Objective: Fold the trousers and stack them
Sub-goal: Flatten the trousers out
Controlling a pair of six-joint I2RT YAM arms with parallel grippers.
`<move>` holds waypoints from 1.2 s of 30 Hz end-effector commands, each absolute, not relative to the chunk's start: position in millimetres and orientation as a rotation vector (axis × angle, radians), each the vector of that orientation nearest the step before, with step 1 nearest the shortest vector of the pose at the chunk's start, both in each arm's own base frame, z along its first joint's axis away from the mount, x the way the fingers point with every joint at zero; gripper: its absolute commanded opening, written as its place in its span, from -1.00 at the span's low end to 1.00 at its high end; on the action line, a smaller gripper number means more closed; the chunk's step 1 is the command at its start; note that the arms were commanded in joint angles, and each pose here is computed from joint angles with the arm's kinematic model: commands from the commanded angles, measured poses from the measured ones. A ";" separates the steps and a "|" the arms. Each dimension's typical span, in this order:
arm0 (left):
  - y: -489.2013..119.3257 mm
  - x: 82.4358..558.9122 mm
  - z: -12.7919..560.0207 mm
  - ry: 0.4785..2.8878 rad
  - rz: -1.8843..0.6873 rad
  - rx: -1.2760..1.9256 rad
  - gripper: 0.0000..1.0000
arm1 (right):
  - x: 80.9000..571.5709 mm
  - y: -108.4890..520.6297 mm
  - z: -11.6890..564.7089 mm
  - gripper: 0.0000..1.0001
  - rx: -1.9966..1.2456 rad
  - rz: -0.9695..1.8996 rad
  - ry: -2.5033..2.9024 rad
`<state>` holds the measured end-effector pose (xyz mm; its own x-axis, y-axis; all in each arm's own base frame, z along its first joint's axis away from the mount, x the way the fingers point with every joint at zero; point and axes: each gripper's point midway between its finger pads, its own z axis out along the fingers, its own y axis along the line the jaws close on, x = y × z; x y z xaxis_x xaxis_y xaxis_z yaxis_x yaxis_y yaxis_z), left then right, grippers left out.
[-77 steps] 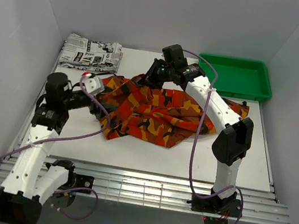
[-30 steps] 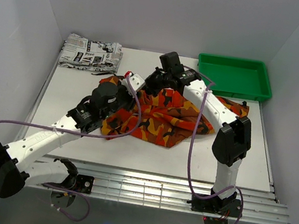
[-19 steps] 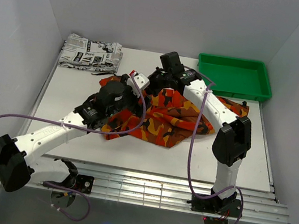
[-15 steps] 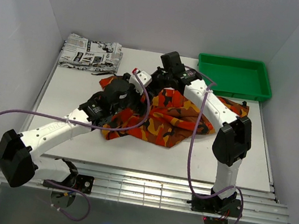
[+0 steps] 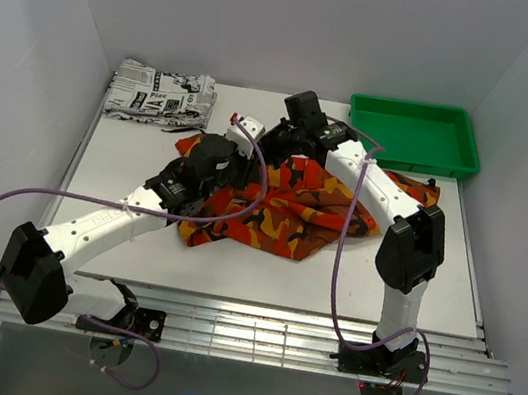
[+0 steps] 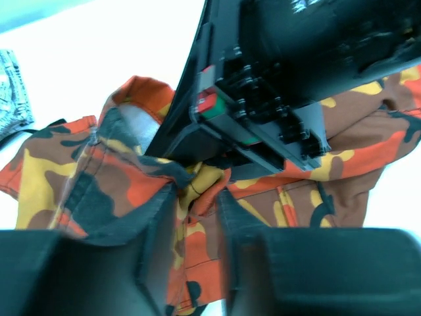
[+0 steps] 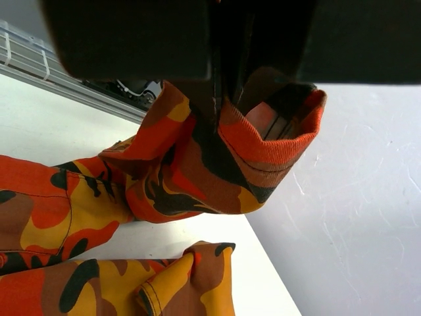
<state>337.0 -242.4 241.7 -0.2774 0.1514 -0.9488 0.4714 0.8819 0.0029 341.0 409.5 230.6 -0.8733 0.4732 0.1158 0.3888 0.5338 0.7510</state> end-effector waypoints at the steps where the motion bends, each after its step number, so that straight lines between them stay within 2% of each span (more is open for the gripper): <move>1: -245.0 344.9 265.7 1.795 -0.387 0.403 -0.30 | 295.6 421.0 279.6 -0.85 0.622 1.443 2.686; 4: -235.6 341.3 260.7 1.819 -0.382 0.399 -1.00 | 301.5 415.0 275.5 -0.85 0.615 1.415 2.672; 6: -228.4 339.1 255.9 1.835 -0.380 0.395 -1.00 | 305.8 410.6 272.5 -0.81 0.608 1.392 2.659; 8: -218.7 333.3 256.7 1.842 -0.384 0.382 -1.00 | 313.1 401.9 263.6 -0.53 0.615 1.345 2.649; 9: -211.6 331.3 247.4 1.865 -0.382 0.381 -1.00 | 317.3 397.4 259.9 -0.35 0.583 1.317 2.638; 10: -206.6 328.7 243.0 1.877 -0.377 0.375 -1.00 | 321.2 393.2 258.2 -0.08 0.569 1.303 2.627; 12: -187.8 323.2 239.7 1.891 -0.361 0.342 -1.00 | 334.0 378.9 254.7 0.14 0.512 1.256 2.596; 13: -180.9 318.6 227.6 1.920 -0.354 0.339 -1.00 | 342.5 370.5 255.8 0.37 0.491 1.244 2.573; 15: -162.7 311.8 224.7 1.931 -0.330 0.310 -1.00 | 352.1 362.7 264.8 0.63 0.394 1.253 2.517; 16: -156.9 307.5 217.0 1.949 -0.323 0.309 -1.00 | 358.2 353.7 268.5 0.87 0.252 1.246 2.480; 17: -150.0 303.5 213.1 1.967 -0.308 0.308 -1.00 | 362.0 348.8 272.3 0.96 0.178 1.238 2.451; 19: -131.7 299.2 220.8 1.951 -0.273 0.285 -1.00 | 373.5 332.0 284.7 0.80 -0.109 1.230 2.356; 21: -101.2 294.6 237.0 1.922 -0.196 0.247 -1.00 | 377.4 319.5 295.8 0.80 -0.317 1.265 2.282; 25: -41.2 282.8 260.4 1.877 0.010 0.227 -1.00 | 394.2 235.6 276.1 0.80 -0.530 0.991 2.262; 26: -28.0 277.2 254.5 1.914 0.068 0.221 -1.00 | 393.4 217.9 273.8 0.80 -0.697 0.867 2.202; 27: -11.5 275.0 255.1 1.927 0.128 0.192 -1.00 | 397.7 196.6 262.8 0.80 -0.733 0.707 2.235; 30: 25.3 265.6 241.8 2.011 0.285 0.163 -1.00 | 379.8 137.2 225.7 0.98 -0.828 0.450 2.376; 32: 41.4 262.1 226.0 2.092 0.352 0.174 -1.00 | 358.5 89.3 200.4 1.00 -0.730 0.412 2.502; 33: 62.3 257.7 216.6 2.140 0.408 0.116 -1.00 | 353.2 71.5 193.9 0.90 -0.702 0.389 2.536; 34: 73.5 257.1 202.9 2.199 0.441 0.120 -1.00 | 349.9 37.0 190.7 0.86 -0.592 0.360 2.571; 36: 106.7 248.4 188.2 2.260 0.486 0.041 -1.00 | 331.5 8.8 174.6 0.77 -0.543 0.322 2.676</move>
<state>270.0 64.1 220.1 -0.5286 0.1920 -0.8269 -0.1026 0.9525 0.2868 364.8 73.2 194.2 -0.7941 -0.2714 -0.5438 -0.4492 0.8648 0.2243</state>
